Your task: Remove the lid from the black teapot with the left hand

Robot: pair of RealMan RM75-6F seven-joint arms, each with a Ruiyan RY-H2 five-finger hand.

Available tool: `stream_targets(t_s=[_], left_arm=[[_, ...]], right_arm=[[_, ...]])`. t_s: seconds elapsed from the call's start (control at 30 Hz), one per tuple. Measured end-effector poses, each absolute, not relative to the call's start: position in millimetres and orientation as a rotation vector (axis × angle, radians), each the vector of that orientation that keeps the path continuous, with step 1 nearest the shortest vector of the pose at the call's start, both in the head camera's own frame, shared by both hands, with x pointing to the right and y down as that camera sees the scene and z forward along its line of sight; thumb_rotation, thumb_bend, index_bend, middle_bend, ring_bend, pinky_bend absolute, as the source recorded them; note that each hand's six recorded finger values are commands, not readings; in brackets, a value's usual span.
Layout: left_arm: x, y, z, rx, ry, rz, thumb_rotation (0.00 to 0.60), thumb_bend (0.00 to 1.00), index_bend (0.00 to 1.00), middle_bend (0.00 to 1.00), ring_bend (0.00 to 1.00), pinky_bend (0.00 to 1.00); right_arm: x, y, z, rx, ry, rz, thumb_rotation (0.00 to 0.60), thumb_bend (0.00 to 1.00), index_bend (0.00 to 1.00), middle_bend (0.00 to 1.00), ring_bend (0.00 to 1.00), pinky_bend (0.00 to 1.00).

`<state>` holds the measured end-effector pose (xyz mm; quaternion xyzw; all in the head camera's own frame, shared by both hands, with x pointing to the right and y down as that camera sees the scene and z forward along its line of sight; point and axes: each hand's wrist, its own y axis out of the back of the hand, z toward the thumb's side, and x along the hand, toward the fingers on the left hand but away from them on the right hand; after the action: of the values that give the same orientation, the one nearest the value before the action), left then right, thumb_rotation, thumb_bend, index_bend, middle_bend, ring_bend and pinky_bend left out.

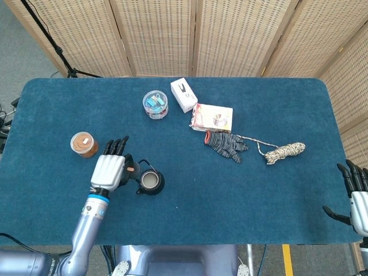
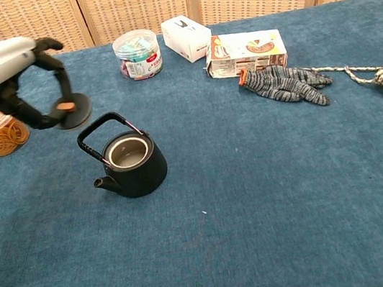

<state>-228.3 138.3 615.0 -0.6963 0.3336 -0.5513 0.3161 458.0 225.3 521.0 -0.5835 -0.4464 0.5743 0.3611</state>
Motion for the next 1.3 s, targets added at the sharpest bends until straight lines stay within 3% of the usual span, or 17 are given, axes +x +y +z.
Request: stream_targets(t_s=[0.53,0.8,0.9,0.97,1.03,1.07,1.3], left_arm=[[-319.0,168.0,664.6,-1.894,0.908,-1.498,0.600,0.41,0.59,0.00,0.00,0.00],[-338.7,178.7,697.8,-1.883,0.771,-1.523,0.600,0.40,0.58,0.00,0.00,0.00],[-338.5,182.5,707.2,-1.901,0.758,-1.518,0.600,0.25,0.43,0.00,0.00,0.00],[-338.3,184.1,711.3,-1.916,0.760,-1.517,0.600,0.08,0.20,0.00,0.00,0.00],[-337.9,184.7,712.0,-1.931,0.767,-1.512,0.600,0.01,0.04,0.00,0.00,0.00],[-338.0,184.4,711.3,-1.935,0.770,-1.507,0.600,0.00,0.00,0.00,0.00,0.00],[-343.4,179.5,693.0,-1.958,0.812,-1.451,0.600,0.00,0.00,0.00,0.00,0.00]], right_arm=[[455.5,225.3,524.9,-1.521,-1.144,1.485,0.600,0.00,0.00,0.00,0.00,0.00],[454.7,225.9,527.1,-1.527,-1.139,1.489,0.600,0.00,0.00,0.00,0.00,0.00],[454.9,225.8,526.9,-1.526,-1.140,1.490,0.600,0.00,0.00,0.00,0.00,0.00],[455.4,225.9,526.6,-1.524,-1.142,1.492,0.600,0.00,0.00,0.00,0.00,0.00],[455.9,225.8,526.3,-1.522,-1.144,1.492,0.600,0.00,0.00,0.00,0.00,0.00],[456.1,225.7,526.1,-1.521,-1.145,1.493,0.600,0.00,0.00,0.00,0.00,0.00],[455.3,225.9,526.1,-1.524,-1.145,1.491,0.600,0.00,0.00,0.00,0.00,0.00]])
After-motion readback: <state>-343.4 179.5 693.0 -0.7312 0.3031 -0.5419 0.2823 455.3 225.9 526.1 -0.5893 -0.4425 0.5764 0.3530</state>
